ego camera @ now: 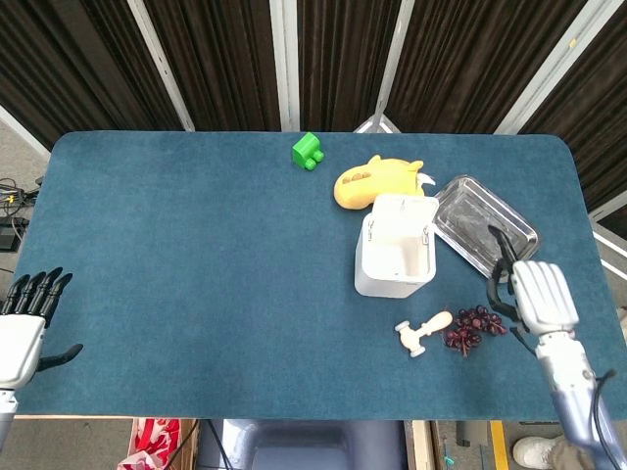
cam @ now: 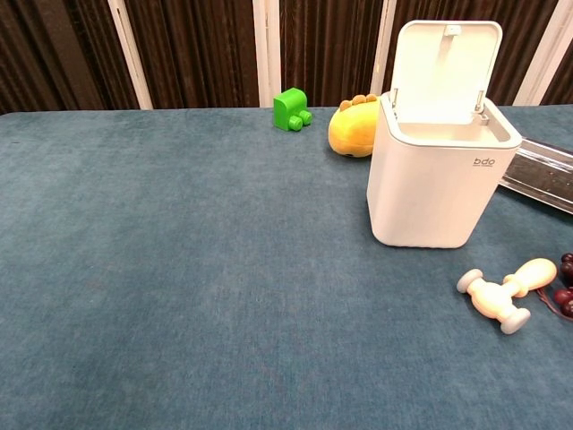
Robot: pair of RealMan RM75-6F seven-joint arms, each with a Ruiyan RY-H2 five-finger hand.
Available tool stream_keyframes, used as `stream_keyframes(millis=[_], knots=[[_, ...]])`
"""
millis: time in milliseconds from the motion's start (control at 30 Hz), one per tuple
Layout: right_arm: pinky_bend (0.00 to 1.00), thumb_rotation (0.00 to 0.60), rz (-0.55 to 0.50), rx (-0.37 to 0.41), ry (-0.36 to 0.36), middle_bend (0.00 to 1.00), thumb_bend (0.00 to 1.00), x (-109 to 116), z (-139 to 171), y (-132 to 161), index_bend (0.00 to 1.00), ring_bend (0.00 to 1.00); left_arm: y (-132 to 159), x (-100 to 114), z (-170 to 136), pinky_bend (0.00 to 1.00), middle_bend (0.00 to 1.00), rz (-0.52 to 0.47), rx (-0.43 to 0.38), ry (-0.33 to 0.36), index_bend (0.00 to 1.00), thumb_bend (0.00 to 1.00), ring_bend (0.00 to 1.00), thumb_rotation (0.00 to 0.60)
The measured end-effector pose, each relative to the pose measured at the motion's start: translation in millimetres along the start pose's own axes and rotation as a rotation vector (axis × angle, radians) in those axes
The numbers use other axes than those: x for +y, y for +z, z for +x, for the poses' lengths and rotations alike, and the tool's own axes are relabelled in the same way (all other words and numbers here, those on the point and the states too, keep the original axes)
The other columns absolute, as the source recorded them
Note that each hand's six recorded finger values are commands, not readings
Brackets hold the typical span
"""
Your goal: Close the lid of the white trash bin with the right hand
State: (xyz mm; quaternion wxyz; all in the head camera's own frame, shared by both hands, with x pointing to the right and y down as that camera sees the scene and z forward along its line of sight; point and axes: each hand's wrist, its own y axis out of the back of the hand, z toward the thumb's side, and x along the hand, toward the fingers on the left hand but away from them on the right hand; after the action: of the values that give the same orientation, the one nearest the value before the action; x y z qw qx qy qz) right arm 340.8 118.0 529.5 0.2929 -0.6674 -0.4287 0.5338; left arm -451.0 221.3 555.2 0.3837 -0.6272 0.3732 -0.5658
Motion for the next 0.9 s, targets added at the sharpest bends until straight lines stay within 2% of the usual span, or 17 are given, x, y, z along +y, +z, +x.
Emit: stream_keyframes(millis=[167,433,767,900], knots=[[0.69,0.6,-0.016,0.019,0.026,0.63,0.66,13,-29,31,0.0,0.68,0,0,2,0.0,0.0,-0.003,0.003,-0.004,0.0,0.0,0.0,0.6],[0.69,0.6,-0.05,0.019,0.069,0.65,0.66,19,-64,68,0.0,0.7,1,-2,4,0.0,0.0,-0.005,-0.001,-0.014,0.0,0.0,0.0,0.6],[0.69,0.6,-0.066,-0.033,0.165,0.65,0.67,-2,-95,98,0.0,0.7,-4,-3,5,0.0,0.0,-0.014,0.015,-0.027,0.0,0.0,0.0,0.6],[0.69,0.6,-0.049,-0.051,0.191,0.65,0.68,-11,-98,100,0.0,0.7,-4,-3,4,0.0,0.0,-0.014,0.015,-0.029,0.0,0.0,0.0,0.6]])
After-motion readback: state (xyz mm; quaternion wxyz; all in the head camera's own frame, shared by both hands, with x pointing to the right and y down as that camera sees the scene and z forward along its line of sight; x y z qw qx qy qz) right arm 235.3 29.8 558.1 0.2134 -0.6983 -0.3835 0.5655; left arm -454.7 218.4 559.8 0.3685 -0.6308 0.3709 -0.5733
